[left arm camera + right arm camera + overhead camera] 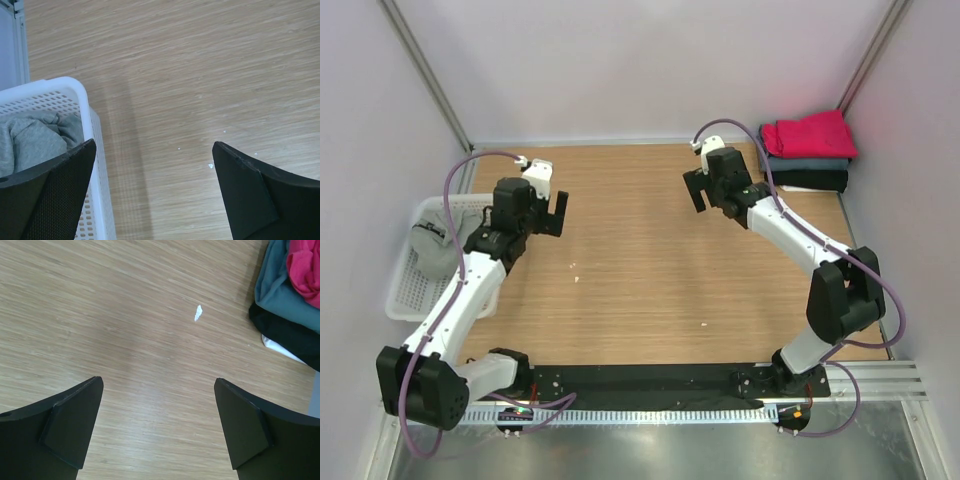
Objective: Fold and stack the t-shirts
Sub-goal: Grab the tshirt from the pile
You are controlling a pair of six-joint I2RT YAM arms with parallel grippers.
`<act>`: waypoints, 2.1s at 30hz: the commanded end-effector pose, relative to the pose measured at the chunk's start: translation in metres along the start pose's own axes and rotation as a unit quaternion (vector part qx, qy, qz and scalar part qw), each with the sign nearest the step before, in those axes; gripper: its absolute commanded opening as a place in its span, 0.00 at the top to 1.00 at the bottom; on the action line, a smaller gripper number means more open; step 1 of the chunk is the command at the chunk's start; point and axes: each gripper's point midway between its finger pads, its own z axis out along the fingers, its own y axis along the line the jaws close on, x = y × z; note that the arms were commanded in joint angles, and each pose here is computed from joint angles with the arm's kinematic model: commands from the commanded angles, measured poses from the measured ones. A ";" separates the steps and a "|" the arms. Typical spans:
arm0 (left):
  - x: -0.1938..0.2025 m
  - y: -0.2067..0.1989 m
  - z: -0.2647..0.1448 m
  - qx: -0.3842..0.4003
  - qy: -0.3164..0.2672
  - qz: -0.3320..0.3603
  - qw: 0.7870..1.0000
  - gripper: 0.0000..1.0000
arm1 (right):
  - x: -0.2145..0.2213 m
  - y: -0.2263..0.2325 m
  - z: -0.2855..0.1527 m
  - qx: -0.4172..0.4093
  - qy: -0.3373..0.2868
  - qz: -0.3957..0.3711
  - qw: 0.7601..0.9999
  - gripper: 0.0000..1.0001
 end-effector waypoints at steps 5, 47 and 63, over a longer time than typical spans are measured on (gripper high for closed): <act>-0.010 0.039 -0.007 -0.107 -0.031 -0.003 0.994 0.01 | -0.005 -0.041 -0.004 0.097 0.008 -0.022 0.995 0.00; 0.131 0.232 0.036 -0.323 0.213 -0.147 0.910 0.30 | 0.006 0.004 -0.034 -0.282 -0.017 0.185 0.941 0.00; 0.128 0.239 0.027 -0.322 0.219 -0.141 0.910 0.40 | 0.010 0.009 -0.034 -0.293 -0.011 0.180 0.939 0.00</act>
